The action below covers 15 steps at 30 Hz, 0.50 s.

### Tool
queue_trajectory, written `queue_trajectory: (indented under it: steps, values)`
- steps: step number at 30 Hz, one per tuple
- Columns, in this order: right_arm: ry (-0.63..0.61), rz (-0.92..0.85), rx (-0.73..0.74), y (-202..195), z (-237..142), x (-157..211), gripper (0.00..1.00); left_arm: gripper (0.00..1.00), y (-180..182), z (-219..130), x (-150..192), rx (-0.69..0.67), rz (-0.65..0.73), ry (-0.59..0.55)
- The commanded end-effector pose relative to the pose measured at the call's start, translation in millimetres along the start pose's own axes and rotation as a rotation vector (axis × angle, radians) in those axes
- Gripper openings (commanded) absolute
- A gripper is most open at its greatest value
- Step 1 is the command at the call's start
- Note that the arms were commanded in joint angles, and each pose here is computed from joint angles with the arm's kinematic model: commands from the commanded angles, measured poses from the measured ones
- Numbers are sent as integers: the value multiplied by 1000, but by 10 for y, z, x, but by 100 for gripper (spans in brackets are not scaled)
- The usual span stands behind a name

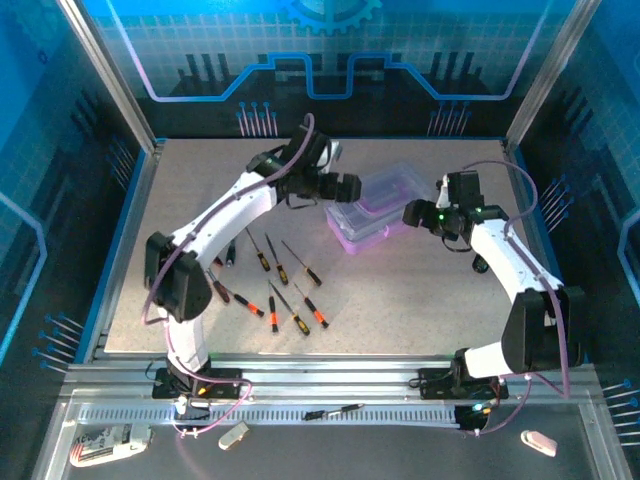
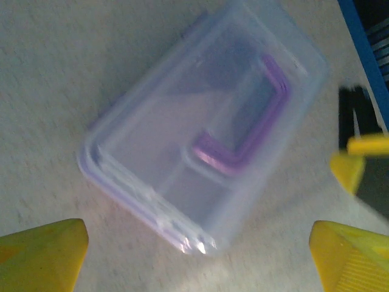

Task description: Pack the tool kit

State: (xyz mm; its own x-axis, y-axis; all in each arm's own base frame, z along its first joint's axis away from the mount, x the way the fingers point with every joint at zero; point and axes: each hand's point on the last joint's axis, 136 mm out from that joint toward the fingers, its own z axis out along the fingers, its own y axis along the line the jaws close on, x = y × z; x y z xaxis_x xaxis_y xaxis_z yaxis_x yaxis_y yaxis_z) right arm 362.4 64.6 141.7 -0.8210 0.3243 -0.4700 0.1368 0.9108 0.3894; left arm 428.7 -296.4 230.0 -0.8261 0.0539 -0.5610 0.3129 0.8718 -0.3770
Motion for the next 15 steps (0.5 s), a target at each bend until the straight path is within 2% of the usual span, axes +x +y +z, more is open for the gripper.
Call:
queue_trajectory:
  steps: [1, 6, 11, 15]
  values:
    - [1, 40, -25, -7, -14, 49, 74, 94, 197, 378, 27, -74, 72, 94]
    - [20, 45, 44, -186, 86, 49, 65, 92, 315, 770, -223, -71, 57, 89]
    - [23, 33, 146, -359, 271, -238, 62, 91, 273, 1004, -136, -15, 24, 111]
    - [72, 30, 155, -355, 462, -339, 58, 89, 228, 1044, 75, 37, -24, 161]
